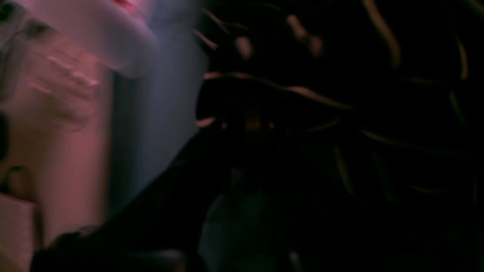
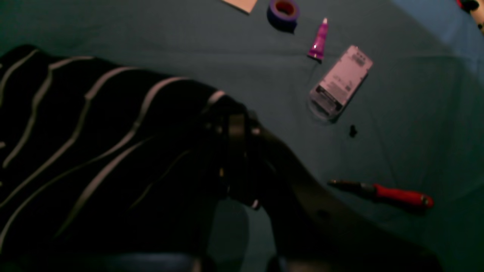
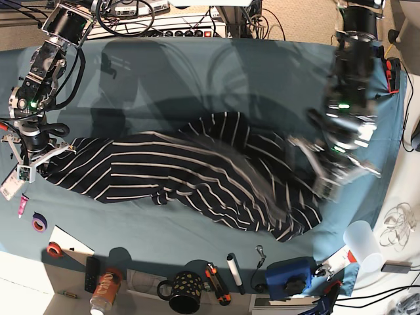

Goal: Layout the t-shirt on the table in an organized manner, then fold the t-shirt properly
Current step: 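Pull the shirt apart with both grippers to spread it flat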

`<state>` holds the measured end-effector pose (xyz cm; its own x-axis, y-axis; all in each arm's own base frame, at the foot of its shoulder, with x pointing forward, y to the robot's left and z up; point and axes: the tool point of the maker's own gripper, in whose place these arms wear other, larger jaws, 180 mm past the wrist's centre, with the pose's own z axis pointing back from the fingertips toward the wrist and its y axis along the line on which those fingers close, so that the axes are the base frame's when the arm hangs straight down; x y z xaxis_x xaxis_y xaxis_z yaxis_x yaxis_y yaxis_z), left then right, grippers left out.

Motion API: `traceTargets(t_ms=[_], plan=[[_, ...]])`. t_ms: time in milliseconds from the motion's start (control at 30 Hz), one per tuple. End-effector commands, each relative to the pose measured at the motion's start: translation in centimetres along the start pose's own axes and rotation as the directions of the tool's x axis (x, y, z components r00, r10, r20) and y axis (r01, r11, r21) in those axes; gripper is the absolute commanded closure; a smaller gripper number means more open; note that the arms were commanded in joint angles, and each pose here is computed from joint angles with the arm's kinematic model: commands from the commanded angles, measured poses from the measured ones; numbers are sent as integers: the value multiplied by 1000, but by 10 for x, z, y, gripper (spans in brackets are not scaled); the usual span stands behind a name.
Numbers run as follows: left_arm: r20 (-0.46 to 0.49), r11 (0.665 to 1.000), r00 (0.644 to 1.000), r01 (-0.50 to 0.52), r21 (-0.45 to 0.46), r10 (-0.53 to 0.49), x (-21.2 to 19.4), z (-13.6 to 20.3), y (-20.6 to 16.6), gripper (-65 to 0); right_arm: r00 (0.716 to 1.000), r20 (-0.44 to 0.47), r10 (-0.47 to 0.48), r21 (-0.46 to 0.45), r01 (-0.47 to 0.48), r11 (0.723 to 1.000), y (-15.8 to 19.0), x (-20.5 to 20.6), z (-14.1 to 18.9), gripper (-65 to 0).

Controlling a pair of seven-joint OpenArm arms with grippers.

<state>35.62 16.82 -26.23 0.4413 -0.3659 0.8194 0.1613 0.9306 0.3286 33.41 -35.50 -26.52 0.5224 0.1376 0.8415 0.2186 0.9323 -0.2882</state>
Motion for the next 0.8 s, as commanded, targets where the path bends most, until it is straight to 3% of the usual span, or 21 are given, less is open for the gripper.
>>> traceTargets(t_ms=[0, 200, 300, 567, 667, 767], plan=[[82, 998, 996, 10, 55, -15, 24, 10, 21, 0, 997, 72, 18, -32, -16, 999, -12, 23, 3, 0], [172, 978, 983, 34, 205, -70, 45, 37, 97, 0, 998, 55, 8, -78, -3, 997, -26, 23, 4, 0], [217, 972, 973, 19, 233, -71, 56, 49, 127, 0, 999, 46, -12, -90, 16, 996, -29, 20, 3, 0], [344, 985, 930, 78, 154, -127, 95, 57, 132, 0, 991, -76, -113, -36, 110, 993, -17, -14, -7, 0], [382, 993, 919, 61, 101, -95, 109, 41, 129, 0, 983, -127, -134, -16, 133, 991, -12, -24, -8, 0], [344, 997, 936, 55, 46, -68, 110, 6, 123, 0, 981, -136, -136, -13, 136, 991, -11, -26, -8, 0]])
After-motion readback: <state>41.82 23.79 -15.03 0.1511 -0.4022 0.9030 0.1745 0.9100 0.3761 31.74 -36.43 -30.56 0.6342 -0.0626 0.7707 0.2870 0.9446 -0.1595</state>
